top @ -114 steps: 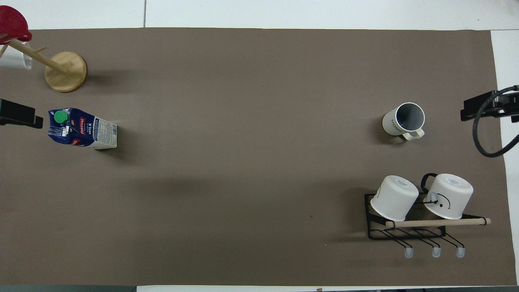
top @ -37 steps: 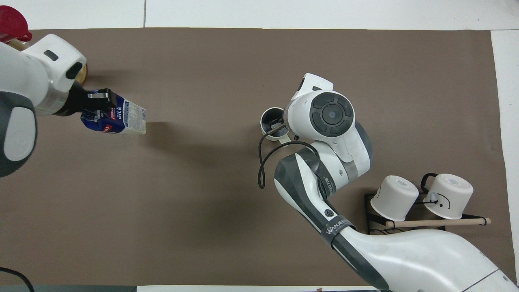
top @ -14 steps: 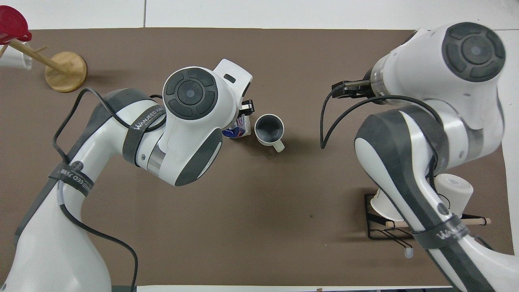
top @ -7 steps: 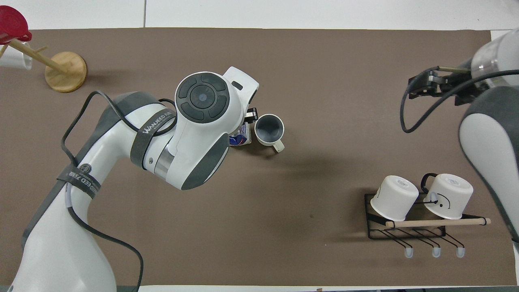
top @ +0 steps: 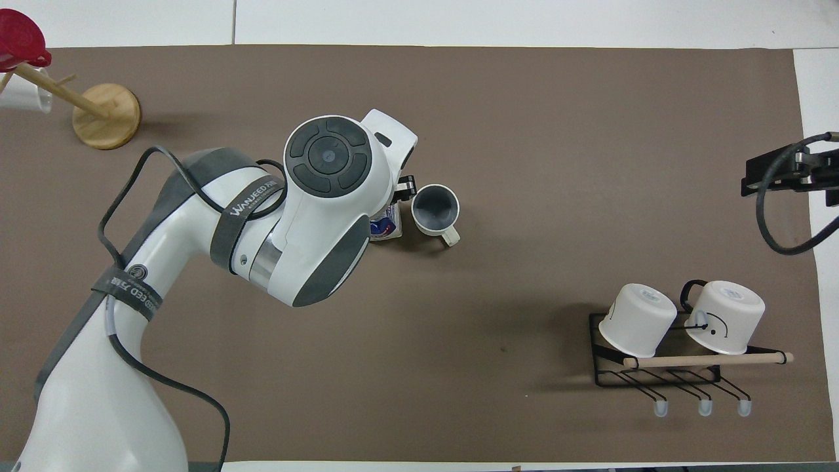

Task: Place cup and milk on table
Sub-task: 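Set the carton beside the mug and open the left gripper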

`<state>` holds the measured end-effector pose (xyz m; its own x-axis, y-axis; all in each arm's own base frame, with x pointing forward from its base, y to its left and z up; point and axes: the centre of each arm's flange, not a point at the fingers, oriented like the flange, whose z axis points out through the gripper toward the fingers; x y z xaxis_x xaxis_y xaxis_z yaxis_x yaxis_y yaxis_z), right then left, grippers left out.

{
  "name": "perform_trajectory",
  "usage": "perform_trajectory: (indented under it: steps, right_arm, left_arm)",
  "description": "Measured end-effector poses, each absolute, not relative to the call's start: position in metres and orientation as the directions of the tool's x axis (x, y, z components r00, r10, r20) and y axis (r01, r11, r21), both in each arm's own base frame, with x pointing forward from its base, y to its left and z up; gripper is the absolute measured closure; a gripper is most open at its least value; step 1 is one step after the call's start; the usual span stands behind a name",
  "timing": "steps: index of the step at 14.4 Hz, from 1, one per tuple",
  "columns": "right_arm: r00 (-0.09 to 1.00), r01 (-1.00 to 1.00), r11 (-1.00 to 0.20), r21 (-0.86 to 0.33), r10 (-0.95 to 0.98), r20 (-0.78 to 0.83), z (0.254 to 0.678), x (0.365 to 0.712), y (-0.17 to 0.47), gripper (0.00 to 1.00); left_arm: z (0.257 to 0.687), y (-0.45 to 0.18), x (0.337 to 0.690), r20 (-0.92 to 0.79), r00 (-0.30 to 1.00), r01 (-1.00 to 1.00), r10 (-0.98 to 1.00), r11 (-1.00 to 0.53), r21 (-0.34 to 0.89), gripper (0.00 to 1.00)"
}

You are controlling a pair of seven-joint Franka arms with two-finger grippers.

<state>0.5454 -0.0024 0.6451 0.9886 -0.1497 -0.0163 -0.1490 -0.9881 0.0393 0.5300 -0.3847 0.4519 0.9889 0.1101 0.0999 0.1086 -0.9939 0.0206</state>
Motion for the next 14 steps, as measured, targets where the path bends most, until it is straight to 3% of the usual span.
perform_trajectory:
  steps: [3,9,14]
  right_arm:
    - [0.990,-0.137,-0.990,0.040,-0.138,-0.024,0.641,0.547,-0.001,0.00]
    - [0.998,-0.051,-0.998,0.038,-0.052,-0.033,0.638,0.549,-0.002,0.00]
    - [0.999,-0.031,-0.999,0.037,-0.033,-0.033,0.638,0.549,-0.006,0.00]
  left_arm:
    - [0.459,-0.383,0.531,0.111,0.987,0.110,0.113,-0.994,0.026,0.00]
    - [0.503,-0.360,0.536,0.161,0.976,0.140,0.149,-0.988,0.066,0.00]
    - [0.541,-0.272,0.557,0.138,0.985,0.106,0.108,-0.994,0.019,0.00]
